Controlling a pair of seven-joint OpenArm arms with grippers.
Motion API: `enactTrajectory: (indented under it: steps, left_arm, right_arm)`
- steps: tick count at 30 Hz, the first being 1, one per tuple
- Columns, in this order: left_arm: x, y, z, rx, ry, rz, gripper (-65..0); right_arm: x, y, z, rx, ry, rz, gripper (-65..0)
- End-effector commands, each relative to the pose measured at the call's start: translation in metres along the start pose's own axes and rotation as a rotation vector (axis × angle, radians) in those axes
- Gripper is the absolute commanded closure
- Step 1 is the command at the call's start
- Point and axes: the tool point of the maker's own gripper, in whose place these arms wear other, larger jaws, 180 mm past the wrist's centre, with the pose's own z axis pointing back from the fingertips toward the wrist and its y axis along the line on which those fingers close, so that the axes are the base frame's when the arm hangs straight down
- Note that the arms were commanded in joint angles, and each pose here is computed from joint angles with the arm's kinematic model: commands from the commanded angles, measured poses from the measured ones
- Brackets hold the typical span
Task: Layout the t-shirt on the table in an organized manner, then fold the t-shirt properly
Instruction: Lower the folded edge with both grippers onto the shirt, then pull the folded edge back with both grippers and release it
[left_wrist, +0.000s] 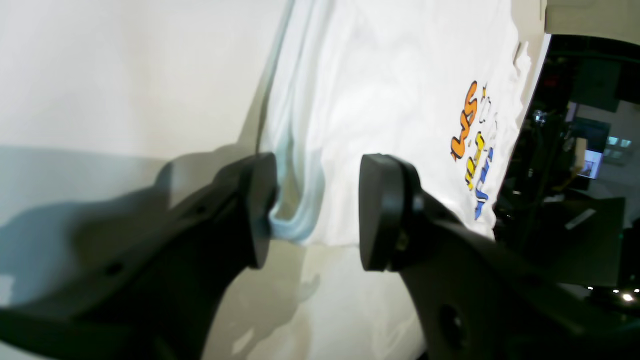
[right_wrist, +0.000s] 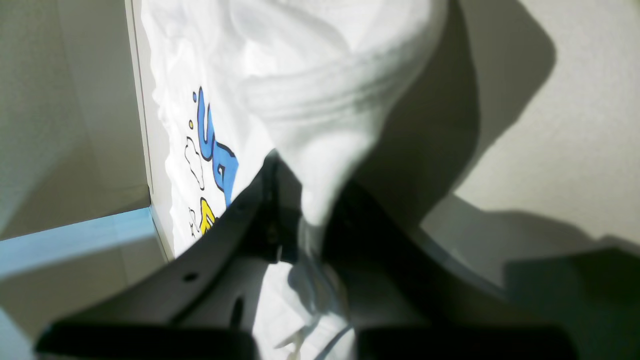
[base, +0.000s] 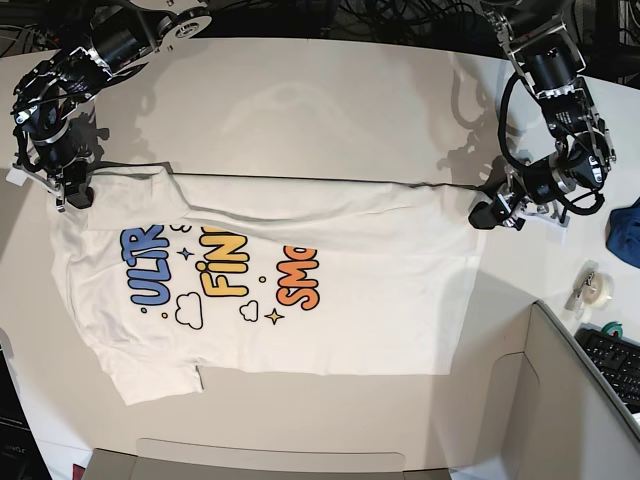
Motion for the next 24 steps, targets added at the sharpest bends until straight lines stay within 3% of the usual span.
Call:
enactTrajectory:
  steps: [1, 5, 6, 14, 24]
  left_arm:
    - [0.013, -0.011, 0.006, -0.024, -0.021, -0.014, -21.6]
    - [0.012, -0.009, 0.007, -0.019, -0.019, -0.011, -2.3]
    - [0.011, -0.008, 0.007, -0.018, -0.018, -0.010, 0.0]
    - [-0.006, 0.012, 0.019, 0.027, 0.006, 0.000, 0.0]
    - [-0.048, 0.019, 0.064, 0.142, 0.020, -0.177, 0.0]
  right_arm:
    - [-0.014, -0.010, -0.001, -0.034, 0.050, -0.029, 0.0]
    - [-0.017, -0.011, 0.000, -0.036, 0.067, -0.028, 0.0]
    - [-0.017, -0.010, 0.001, -0.035, 0.072, -0.026, 0.0]
    - [0.008, -0.027, 0.031, -0.096, 0.051, 0.069, 0.0]
    - [0.042, -0.049, 0.094, -0.139, -0.017, 0.194, 0.0]
